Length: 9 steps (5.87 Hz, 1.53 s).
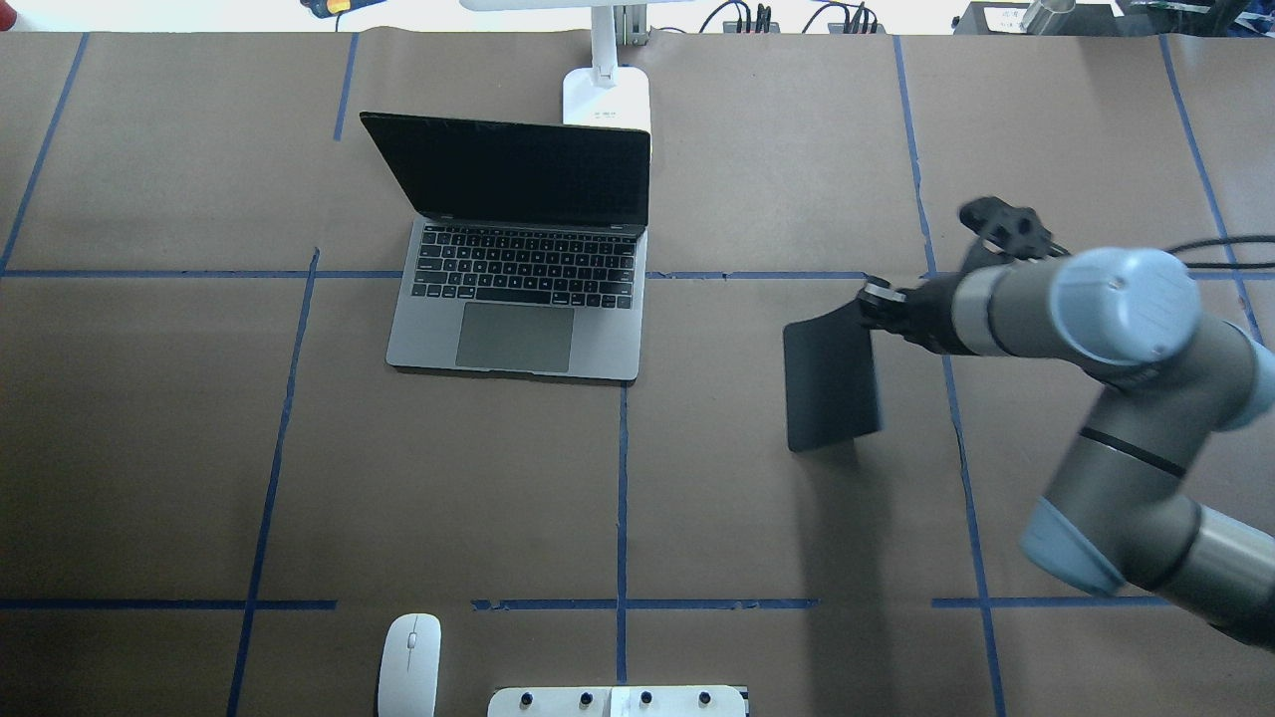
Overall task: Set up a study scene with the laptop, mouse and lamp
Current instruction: 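Carry the mouse pad with the right gripper beside the laptop, then release the mouse pad and withdraw the right gripper while left arm moves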
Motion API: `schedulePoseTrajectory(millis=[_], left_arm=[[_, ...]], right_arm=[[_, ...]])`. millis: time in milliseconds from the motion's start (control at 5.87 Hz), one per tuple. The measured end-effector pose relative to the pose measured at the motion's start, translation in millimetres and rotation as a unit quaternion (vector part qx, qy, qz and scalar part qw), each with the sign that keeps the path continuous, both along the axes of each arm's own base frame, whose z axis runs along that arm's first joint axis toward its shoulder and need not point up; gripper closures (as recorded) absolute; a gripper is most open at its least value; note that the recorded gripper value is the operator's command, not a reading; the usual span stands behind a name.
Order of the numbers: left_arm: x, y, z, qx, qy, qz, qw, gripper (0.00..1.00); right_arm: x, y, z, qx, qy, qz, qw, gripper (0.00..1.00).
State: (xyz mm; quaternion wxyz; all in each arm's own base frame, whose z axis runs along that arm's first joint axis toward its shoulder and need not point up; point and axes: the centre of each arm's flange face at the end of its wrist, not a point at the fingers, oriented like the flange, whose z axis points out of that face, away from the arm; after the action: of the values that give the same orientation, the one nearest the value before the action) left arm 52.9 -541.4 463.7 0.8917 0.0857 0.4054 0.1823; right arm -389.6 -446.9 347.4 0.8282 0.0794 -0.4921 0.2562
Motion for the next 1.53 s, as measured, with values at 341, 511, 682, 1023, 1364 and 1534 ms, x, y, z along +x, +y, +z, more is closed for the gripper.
schedulePoseTrajectory(millis=[341,511,682,1023,1364,1534], left_arm=[[1,0,1,-0.002,0.004,0.001,1.0000,0.00],[0,1,1,-0.002,0.004,0.001,1.0000,0.00],[0,3,2,-0.002,0.005,0.001,1.0000,0.00],[0,4,3,-0.003,0.005,0.001,1.0000,0.00],[1,5,-5,-0.010,0.007,-0.011,0.9999,0.00],[3,7,-23,-0.024,0.012,-0.037,0.9990,0.00]], right_arm=[[-59,-56,-35,-0.008,0.014,0.010,0.9998,1.00],[-75,-72,-44,-0.007,0.018,0.015,0.9997,1.00],[-84,-82,-52,-0.004,0.020,0.020,0.9996,0.99],[-87,-91,-53,0.000,0.027,0.022,0.9994,0.00],[-67,-107,-43,0.026,0.064,-0.028,0.9972,0.00],[-41,-123,-35,0.020,0.081,-0.076,0.9937,0.00]])
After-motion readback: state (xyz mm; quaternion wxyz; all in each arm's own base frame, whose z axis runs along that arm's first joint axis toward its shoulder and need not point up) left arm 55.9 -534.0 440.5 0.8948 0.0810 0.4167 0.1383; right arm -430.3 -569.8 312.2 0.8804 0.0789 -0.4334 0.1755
